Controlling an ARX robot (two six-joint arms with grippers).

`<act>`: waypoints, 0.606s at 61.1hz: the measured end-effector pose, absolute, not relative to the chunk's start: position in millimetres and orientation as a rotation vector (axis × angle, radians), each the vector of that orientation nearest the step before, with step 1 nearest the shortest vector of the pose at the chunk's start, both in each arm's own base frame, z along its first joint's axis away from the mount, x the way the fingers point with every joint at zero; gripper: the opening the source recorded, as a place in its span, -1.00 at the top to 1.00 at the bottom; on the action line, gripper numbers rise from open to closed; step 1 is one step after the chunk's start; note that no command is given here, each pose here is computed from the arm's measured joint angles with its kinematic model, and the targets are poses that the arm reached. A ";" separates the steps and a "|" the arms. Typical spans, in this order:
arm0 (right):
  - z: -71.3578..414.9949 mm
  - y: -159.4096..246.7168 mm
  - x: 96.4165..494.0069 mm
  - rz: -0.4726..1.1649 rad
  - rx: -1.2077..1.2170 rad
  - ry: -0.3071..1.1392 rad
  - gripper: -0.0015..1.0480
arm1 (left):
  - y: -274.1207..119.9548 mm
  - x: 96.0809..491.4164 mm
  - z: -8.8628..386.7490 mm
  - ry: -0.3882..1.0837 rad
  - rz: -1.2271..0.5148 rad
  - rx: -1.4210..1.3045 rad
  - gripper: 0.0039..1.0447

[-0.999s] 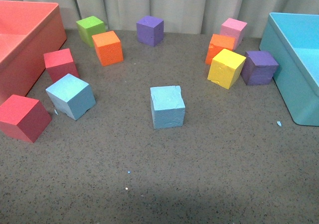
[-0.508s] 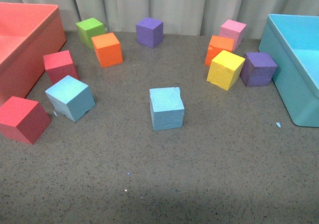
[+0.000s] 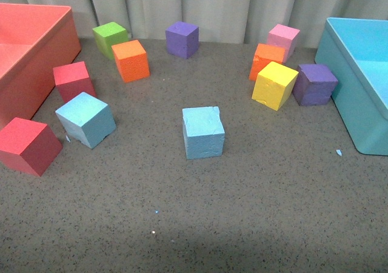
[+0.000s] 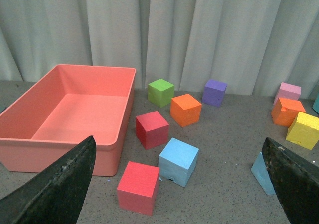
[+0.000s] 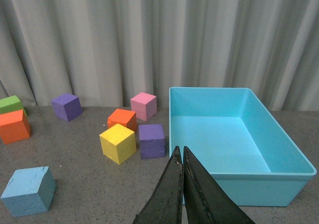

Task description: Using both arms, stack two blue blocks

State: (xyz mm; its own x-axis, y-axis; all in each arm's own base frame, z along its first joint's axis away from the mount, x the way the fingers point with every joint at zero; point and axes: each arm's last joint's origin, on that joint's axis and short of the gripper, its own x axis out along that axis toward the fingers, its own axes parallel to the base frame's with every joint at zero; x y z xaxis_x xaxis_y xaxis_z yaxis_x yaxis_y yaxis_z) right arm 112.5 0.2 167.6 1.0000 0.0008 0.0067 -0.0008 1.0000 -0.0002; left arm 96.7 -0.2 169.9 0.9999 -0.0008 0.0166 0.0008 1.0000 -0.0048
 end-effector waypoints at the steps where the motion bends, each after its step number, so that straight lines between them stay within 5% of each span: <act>1: 167.5 0.2 112.2 0.001 0.000 -0.006 0.98 | -0.2 96.7 169.9 -0.017 -0.001 -0.005 -0.88; 25: 164.7 0.3 97.8 0.004 -0.001 -0.004 0.97 | -0.2 96.7 169.9 -0.017 -0.001 -0.005 -0.88; 37: 164.4 0.3 97.8 0.004 -0.001 0.000 0.32 | -0.2 96.7 169.9 -0.017 -0.001 -0.005 -0.88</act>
